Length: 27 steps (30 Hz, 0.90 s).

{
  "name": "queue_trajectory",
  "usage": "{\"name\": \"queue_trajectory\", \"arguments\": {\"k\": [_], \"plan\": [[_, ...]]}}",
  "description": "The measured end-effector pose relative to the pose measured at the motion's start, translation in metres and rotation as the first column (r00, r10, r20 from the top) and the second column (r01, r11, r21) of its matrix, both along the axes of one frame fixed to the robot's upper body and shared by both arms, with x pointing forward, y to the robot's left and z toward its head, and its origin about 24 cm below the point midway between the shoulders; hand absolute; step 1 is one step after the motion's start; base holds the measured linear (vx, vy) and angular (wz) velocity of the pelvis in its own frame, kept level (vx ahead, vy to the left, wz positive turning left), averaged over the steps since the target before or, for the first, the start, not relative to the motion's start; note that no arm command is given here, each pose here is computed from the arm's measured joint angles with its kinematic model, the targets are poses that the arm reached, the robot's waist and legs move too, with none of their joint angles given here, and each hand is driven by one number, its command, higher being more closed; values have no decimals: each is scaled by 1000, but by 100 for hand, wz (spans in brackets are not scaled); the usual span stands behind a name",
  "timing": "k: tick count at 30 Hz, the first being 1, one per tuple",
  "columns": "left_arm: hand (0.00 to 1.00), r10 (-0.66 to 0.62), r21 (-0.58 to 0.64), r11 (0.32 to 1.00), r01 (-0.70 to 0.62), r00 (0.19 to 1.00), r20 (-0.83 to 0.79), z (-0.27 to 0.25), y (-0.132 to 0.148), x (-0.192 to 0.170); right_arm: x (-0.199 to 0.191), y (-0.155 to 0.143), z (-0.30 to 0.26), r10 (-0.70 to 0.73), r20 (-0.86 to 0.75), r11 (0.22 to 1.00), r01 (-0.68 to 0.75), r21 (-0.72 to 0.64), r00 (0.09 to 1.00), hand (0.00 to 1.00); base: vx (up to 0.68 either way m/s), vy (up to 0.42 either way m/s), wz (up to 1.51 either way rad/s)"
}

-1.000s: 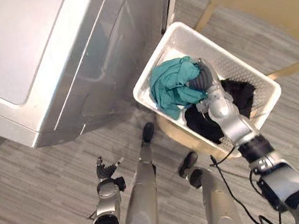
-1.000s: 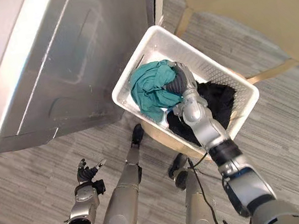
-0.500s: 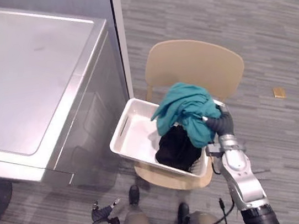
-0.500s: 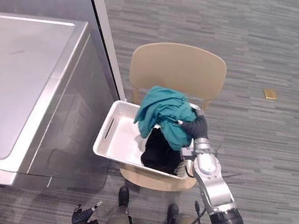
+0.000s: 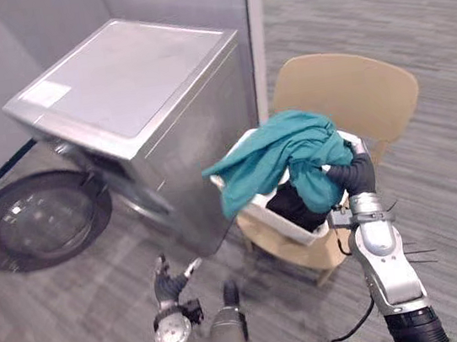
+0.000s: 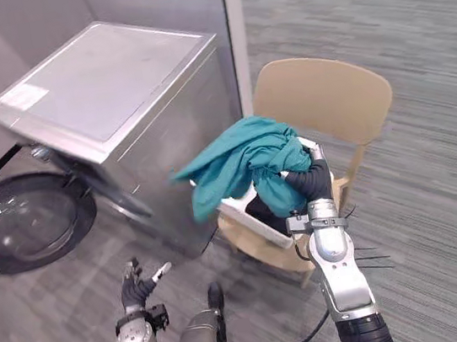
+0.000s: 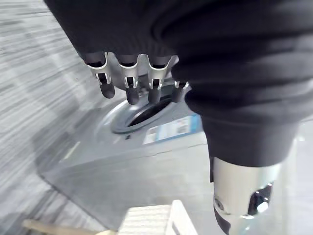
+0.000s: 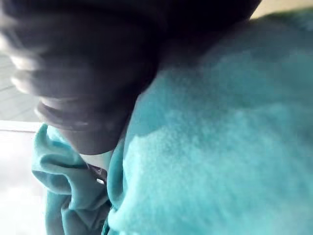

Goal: Pick up the laundry basket with both hands and put the clothes into the washing machine.

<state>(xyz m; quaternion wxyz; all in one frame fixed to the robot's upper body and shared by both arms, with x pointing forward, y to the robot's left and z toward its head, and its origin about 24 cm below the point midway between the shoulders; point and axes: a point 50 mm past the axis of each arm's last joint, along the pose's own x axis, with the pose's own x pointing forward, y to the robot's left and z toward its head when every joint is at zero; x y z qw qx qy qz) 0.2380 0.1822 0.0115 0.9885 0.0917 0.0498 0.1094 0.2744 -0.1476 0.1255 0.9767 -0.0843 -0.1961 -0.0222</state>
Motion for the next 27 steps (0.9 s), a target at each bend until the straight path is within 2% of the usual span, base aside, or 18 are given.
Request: {"name": "queue_trajectory", "arguments": {"k": [3, 6, 10, 13, 17, 18, 22, 23, 27], "plan": [[0, -137, 110, 986, 124, 984, 118, 28, -10, 22, 17, 2, 0, 43, -27, 998, -44, -46, 999, 100, -191, 59, 61], [0, -248, 238, 949, 209, 958, 147, 40, -18, 27, 18, 5, -3, 72, -47, 995, -75, -61, 996, 100, -141, 115, 25], [0, -331, 377, 884, 277, 940, 84, 34, -20, 23, 19, 36, -25, 217, -154, 967, -235, -104, 964, 100, -117, 117, 8], [0, -359, 414, 859, 301, 931, 68, 34, -23, 22, 19, 56, -30, 297, -187, 939, -322, -119, 936, 100, -112, 103, -1], [0, -452, 465, 794, 391, 892, 22, 28, -40, 19, 18, 89, -35, 415, -222, 893, -442, -90, 883, 100, -103, 52, -3], [100, -469, 472, 782, 407, 883, 16, 26, -45, 19, 16, 98, -35, 447, -222, 878, -472, -77, 867, 100, -103, 23, 1], [100, -458, 525, 747, 408, 888, -39, 18, -47, 25, 10, 115, -43, 518, -254, 846, -534, 9, 816, 100, -90, -10, 2], [100, -455, 529, 745, 407, 890, -43, 17, -47, 25, 9, 116, -45, 524, -261, 843, -538, 19, 811, 0, -50, -33, 3], [100, -420, 530, 757, 381, 906, -51, 12, -48, 25, 2, 116, -56, 557, -295, 827, -550, 114, 776, 0, -11, -29, 1]]}}
